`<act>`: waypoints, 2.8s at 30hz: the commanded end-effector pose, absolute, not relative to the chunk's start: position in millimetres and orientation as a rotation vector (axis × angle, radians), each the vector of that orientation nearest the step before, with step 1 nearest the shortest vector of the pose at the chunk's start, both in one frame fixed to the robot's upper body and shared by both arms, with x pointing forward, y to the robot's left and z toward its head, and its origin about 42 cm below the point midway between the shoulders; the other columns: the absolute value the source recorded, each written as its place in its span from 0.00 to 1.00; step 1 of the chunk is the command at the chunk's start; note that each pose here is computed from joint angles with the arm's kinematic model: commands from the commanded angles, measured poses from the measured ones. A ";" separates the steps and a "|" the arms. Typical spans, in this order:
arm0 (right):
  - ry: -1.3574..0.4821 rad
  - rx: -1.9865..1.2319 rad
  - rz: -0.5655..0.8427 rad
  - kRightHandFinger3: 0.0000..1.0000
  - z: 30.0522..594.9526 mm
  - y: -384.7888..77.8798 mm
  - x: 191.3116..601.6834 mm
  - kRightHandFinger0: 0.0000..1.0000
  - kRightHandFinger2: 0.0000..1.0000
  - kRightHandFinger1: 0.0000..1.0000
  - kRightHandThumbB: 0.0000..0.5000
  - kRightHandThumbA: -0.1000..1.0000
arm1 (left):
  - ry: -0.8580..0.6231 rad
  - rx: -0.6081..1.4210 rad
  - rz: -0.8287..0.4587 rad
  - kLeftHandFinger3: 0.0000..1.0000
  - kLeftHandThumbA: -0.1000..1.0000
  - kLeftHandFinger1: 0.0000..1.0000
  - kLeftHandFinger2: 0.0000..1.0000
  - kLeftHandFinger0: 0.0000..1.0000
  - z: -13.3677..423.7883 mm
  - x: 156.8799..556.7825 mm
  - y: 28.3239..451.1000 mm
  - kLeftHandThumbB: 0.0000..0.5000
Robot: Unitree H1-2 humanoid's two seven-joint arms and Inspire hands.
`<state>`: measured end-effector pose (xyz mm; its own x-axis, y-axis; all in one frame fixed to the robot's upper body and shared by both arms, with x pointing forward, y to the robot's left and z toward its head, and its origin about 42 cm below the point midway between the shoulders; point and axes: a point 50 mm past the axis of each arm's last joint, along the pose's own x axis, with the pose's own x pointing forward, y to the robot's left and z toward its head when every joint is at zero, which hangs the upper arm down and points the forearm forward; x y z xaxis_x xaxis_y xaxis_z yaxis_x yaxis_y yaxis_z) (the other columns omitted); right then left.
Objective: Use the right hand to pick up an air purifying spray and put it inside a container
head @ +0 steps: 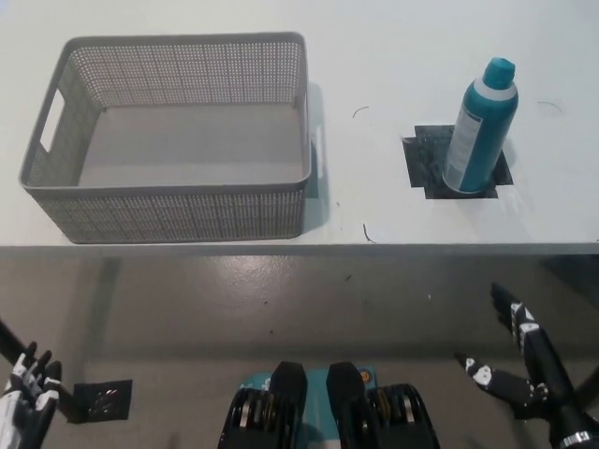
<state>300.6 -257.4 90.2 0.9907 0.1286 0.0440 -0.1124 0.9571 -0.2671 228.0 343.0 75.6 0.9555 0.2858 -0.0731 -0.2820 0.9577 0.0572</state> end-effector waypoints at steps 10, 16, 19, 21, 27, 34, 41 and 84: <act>-0.332 -0.351 0.130 1.00 201.4 -245.9 324.5 1.00 1.00 1.00 1.00 1.00 | 0.049 0.070 0.289 1.00 0.67 1.00 0.98 1.00 83.0 227.0 348.7 0.67; -0.360 -0.336 0.100 1.00 225.2 -245.6 347.7 1.00 1.00 1.00 1.00 1.00 | 0.054 0.061 0.290 1.00 0.66 1.00 0.96 1.00 81.1 222.9 349.7 0.65; -0.352 -0.344 0.074 1.00 227.8 -252.6 355.3 1.00 1.00 1.00 1.00 1.00 | 0.059 0.052 0.296 1.00 0.64 1.00 0.95 1.00 81.5 222.0 348.9 0.64; -0.335 -0.320 0.084 1.00 229.0 -256.6 359.1 1.00 1.00 1.00 1.00 1.00 | 0.059 0.053 0.296 1.00 0.62 1.00 0.94 1.00 81.0 222.3 349.6 0.61; -0.328 -0.331 0.042 1.00 227.6 -277.8 380.0 1.00 1.00 1.00 1.00 1.00 | 0.063 0.049 0.295 1.00 0.63 1.00 0.93 1.00 79.0 220.6 347.1 0.66; -0.307 -0.340 -0.080 1.00 237.2 -297.4 393.7 1.00 1.00 1.00 1.00 1.00 | 0.067 0.027 0.308 1.00 0.62 1.00 0.92 1.00 81.7 219.9 349.0 0.70; -0.278 -0.293 -0.089 1.00 226.3 -309.4 394.4 1.00 1.00 1.00 1.00 1.00 | 0.072 0.040 0.297 1.00 0.62 1.00 0.93 1.00 80.6 215.3 350.9 0.66; -0.153 -0.192 -0.052 1.00 243.1 -259.1 513.1 1.00 1.00 1.00 1.00 1.00 | 0.132 0.015 0.219 1.00 0.45 1.00 0.94 1.00 77.3 215.8 346.9 0.72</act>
<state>489.2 -256.0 205.6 0.9995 -0.0230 0.0194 0.0265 0.9780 -0.2068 216.3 342.3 67.4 0.9550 0.2588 -0.1447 -0.2566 0.9659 0.0334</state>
